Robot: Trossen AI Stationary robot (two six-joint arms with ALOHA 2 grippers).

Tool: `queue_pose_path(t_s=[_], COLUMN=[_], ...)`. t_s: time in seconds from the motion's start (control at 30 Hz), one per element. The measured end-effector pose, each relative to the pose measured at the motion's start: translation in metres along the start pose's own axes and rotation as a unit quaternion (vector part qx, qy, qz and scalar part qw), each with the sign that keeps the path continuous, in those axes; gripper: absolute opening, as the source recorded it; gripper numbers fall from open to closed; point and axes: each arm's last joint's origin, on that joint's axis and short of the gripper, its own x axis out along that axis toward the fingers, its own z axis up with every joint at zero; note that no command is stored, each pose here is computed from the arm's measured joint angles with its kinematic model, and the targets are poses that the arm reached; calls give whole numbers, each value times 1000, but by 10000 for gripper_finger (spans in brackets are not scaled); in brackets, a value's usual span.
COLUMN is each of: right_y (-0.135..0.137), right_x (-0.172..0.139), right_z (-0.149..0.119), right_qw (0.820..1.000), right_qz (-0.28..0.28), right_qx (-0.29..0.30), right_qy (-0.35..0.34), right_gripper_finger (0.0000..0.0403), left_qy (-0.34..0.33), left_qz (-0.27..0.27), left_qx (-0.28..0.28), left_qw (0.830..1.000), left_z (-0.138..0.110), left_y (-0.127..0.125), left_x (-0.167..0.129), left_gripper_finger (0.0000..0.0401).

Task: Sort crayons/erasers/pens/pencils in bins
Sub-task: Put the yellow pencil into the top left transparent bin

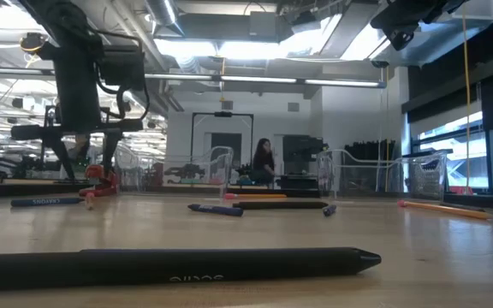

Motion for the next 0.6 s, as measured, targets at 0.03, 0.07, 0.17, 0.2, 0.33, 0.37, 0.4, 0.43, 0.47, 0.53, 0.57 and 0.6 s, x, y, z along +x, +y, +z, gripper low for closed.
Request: queue_pose_path(t_s=[0.03,0.07,0.17,0.2,0.33,0.37,0.4,0.43,0.47,0.53,0.57,0.6], right_y=[0,0,0,0,0,0,0,0,0,0,0,0], right_x=[0,0,0,0,0,0,0,0,0,0,0,0], right_z=[0,0,0,0,0,0,0,0,0,0,0,0], right_qw=[1000,1000,1000,1000,1000,1000,1000,1000,1000,1000,1000,1000], right_qz=[0,0,0,0,0,0,0,0,0,0,0,0], right_qx=[0,0,0,0,0,0,0,0,0,0,0,0], right_qy=[0,0,0,0,0,0,0,0,0,0,0,0], right_gripper_finger=[15,15,15,15,15,15,15,15,15,15,15,15], left_qy=[1,1,4,8,15,15,15,14,13,13,14,15], left_qz=[-3,-4,10,16,37,40,44,47,51,59,61,64], left_qx=[0,0,4,8,11,11,12,10,7,-3,-5,-7], left_qw=[1000,1000,1000,1000,999,999,999,999,999,998,998,998], left_z=[0,-1,-2,-2,-4,-4,-5,-5,-5,-5,-4,-4], left_y=[-1,-2,-3,-3,-3,-4,-4,-4,-4,-4,-4,-4], left_x=[1,2,7,9,16,18,20,21,22,25,26,26], left_gripper_finger=[221,220,221,223,223,222,221,220,220,222,223,223])
